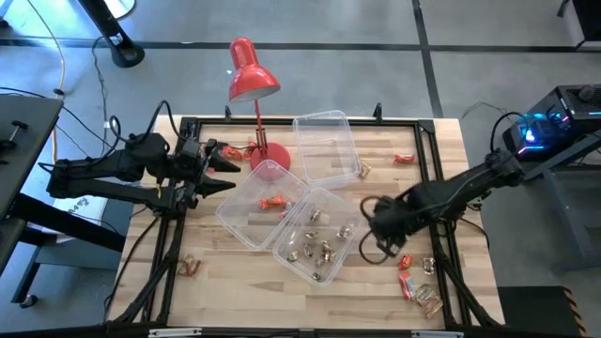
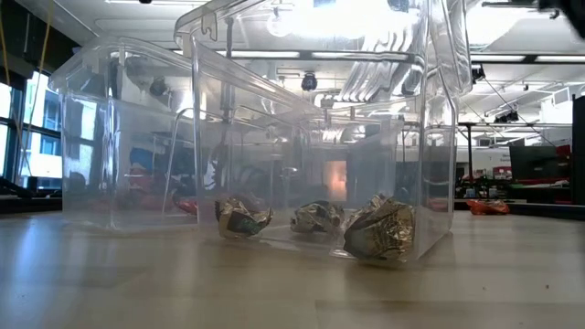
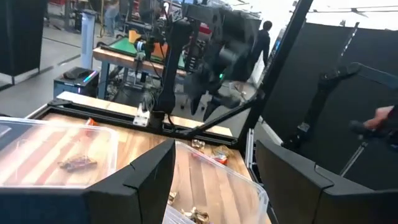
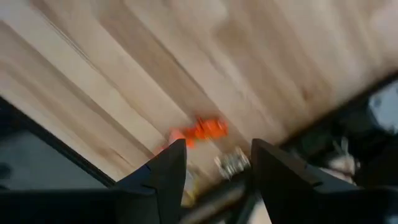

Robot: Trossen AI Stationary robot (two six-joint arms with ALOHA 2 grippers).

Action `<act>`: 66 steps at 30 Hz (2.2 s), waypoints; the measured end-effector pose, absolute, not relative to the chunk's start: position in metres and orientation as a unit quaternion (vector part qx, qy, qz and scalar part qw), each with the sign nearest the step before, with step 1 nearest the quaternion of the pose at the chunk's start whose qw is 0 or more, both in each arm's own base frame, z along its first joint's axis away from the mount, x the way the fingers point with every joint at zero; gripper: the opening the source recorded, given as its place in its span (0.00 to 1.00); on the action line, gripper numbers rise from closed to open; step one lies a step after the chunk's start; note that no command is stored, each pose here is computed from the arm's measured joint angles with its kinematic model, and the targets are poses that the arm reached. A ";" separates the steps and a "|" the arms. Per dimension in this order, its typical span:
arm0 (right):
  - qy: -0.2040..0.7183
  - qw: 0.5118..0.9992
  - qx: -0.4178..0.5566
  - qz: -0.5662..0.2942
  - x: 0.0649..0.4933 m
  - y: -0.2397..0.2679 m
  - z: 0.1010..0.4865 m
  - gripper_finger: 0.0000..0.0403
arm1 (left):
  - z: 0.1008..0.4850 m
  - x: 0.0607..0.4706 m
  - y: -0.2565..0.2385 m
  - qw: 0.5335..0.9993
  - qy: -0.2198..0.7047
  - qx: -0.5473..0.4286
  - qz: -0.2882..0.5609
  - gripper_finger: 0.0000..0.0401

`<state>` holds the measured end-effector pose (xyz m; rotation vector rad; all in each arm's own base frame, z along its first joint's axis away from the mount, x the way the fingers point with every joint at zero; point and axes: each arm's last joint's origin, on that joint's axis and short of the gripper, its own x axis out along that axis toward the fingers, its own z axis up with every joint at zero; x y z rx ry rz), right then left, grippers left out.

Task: Sort candy
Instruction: Put the gold candy into the bottom left transparent bin

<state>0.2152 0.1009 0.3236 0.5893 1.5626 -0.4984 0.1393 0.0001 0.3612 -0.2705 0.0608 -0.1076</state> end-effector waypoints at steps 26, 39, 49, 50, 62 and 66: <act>0.868 0.454 0.192 -0.065 0.131 0.112 0.135 0.62 | 0.361 0.141 0.003 0.987 0.025 -0.162 -0.001 0.54; 0.852 0.475 0.219 0.034 0.137 0.127 0.113 0.62 | 0.354 0.154 0.004 0.979 0.049 -0.195 0.014 0.54; 0.892 0.398 0.211 0.016 0.134 0.136 0.089 0.59 | 0.349 0.163 0.004 0.978 0.069 -0.196 0.013 0.54; 0.894 0.396 0.211 0.010 0.134 0.136 0.089 0.57 | 0.349 0.163 0.003 0.978 0.069 -0.194 0.009 0.54; 0.895 0.428 0.127 -0.026 0.152 0.148 0.114 0.05 | 0.369 0.147 -0.003 0.987 -0.016 -0.155 -0.032 0.54; 0.881 0.463 0.099 -0.007 0.171 0.162 0.155 0.01 | 0.383 0.131 -0.003 0.985 -0.084 -0.148 -0.042 0.54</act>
